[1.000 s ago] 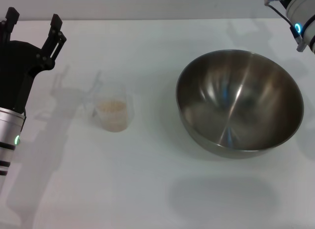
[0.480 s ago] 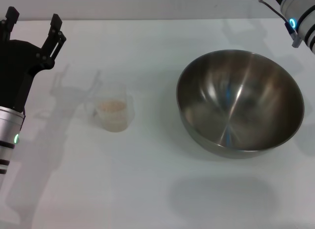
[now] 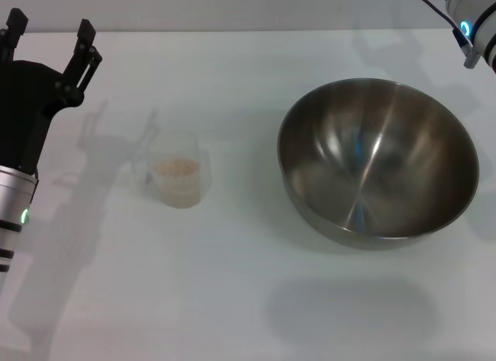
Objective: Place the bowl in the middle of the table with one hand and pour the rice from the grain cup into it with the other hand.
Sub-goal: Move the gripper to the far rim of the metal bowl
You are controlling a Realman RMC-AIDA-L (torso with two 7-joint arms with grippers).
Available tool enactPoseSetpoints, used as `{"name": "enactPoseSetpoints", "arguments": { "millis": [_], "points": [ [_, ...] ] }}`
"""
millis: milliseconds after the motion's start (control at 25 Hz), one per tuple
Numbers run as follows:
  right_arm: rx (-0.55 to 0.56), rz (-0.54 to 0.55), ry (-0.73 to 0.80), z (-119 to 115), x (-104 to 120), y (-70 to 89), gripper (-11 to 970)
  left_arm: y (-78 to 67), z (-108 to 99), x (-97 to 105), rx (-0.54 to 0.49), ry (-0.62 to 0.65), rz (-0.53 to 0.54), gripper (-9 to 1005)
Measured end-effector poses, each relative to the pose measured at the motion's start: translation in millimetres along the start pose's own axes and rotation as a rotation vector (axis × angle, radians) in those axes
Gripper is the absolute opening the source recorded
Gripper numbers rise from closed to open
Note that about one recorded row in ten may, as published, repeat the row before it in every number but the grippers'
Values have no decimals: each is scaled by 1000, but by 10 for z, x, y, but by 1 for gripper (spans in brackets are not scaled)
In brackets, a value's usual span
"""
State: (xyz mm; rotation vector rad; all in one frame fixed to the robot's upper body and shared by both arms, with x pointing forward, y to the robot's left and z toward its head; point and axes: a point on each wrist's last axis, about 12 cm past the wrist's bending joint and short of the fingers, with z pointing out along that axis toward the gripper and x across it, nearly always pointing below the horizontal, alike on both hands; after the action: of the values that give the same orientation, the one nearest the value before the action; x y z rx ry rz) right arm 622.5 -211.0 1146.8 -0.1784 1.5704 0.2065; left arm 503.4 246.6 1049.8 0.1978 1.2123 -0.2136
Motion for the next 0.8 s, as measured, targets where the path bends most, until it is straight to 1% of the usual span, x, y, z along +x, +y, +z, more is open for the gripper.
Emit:
{"name": "enactPoseSetpoints", "arguments": {
  "millis": [360, 400, 440, 560, 600, 640, 720, 760, 800],
  "points": [
    [3, 2, 19, 19, -34, -14, 721, 15, 5, -2, -3, -1, 7, 868],
    [4, 4, 48, 36, -83, -23, 721, 14, 13, -3, -1, -2, 10, 868],
    [4, 4, 48, 36, -83, -23, 721, 14, 13, -3, -1, -2, 10, 868],
    [-3, 10, 95, 48, -218, -16, 722, 17, 13, -2, -1, -1, 10, 868],
    [-8, 22, 157, 35, -319, -20, 722, 25, 11, 1, -1, 1, 10, 868],
    [-8, 22, 157, 35, -319, -20, 722, 25, 11, 1, -1, 1, 10, 868],
    [-14, 36, 235, 6, -422, -27, 722, 26, 10, 3, -1, 2, 11, 868],
    [-18, 42, 282, -20, -470, -29, 722, 26, 10, 3, -1, 2, 11, 868],
    [-28, 49, 373, -89, -583, -28, 722, 26, 10, 8, -2, 6, 11, 867]
  ]
}}
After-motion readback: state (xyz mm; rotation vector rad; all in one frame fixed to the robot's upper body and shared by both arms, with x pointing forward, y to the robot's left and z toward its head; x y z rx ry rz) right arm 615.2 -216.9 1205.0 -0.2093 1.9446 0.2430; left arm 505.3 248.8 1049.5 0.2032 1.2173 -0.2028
